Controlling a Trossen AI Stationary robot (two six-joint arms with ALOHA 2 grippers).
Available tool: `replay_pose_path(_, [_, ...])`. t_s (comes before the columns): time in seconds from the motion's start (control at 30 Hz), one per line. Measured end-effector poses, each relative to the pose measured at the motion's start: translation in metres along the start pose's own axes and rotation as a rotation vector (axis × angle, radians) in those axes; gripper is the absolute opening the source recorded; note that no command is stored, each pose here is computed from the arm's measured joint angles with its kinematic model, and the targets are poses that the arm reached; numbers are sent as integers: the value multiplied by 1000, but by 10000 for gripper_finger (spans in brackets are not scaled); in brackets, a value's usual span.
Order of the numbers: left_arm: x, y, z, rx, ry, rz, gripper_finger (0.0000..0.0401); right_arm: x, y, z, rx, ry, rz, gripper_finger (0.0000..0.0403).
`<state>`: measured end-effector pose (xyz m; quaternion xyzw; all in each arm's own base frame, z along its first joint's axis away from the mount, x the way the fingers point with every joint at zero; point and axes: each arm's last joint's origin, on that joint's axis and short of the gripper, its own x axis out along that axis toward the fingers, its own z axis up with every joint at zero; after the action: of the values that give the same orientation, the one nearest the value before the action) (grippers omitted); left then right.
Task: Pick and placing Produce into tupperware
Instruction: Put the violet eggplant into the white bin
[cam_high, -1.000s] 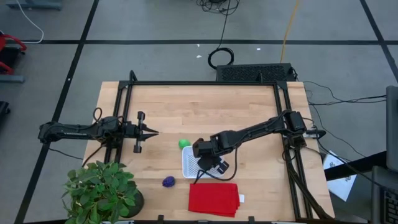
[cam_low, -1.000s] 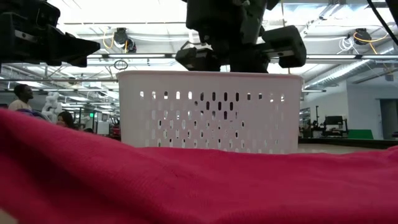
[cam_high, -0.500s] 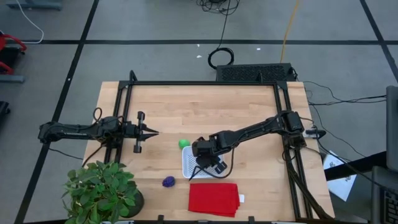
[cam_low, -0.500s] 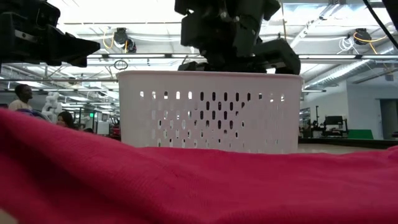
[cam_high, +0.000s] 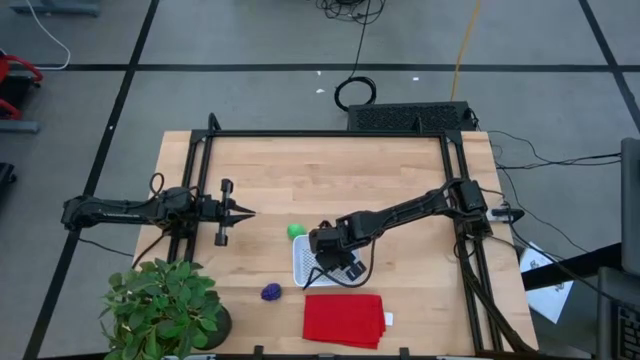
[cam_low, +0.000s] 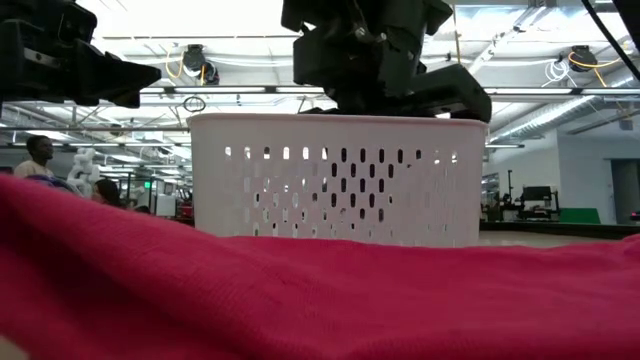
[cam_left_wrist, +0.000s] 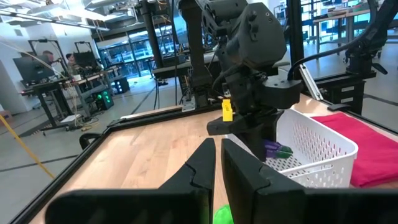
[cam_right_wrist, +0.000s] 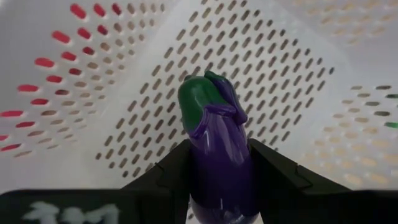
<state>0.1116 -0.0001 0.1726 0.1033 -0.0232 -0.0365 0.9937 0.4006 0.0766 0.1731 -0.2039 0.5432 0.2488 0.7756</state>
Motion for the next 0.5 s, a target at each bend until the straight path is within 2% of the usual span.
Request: replay_pose_path(0.5, [0,0,0,0,0,0,31,5,0,-1,49,12,5,128])
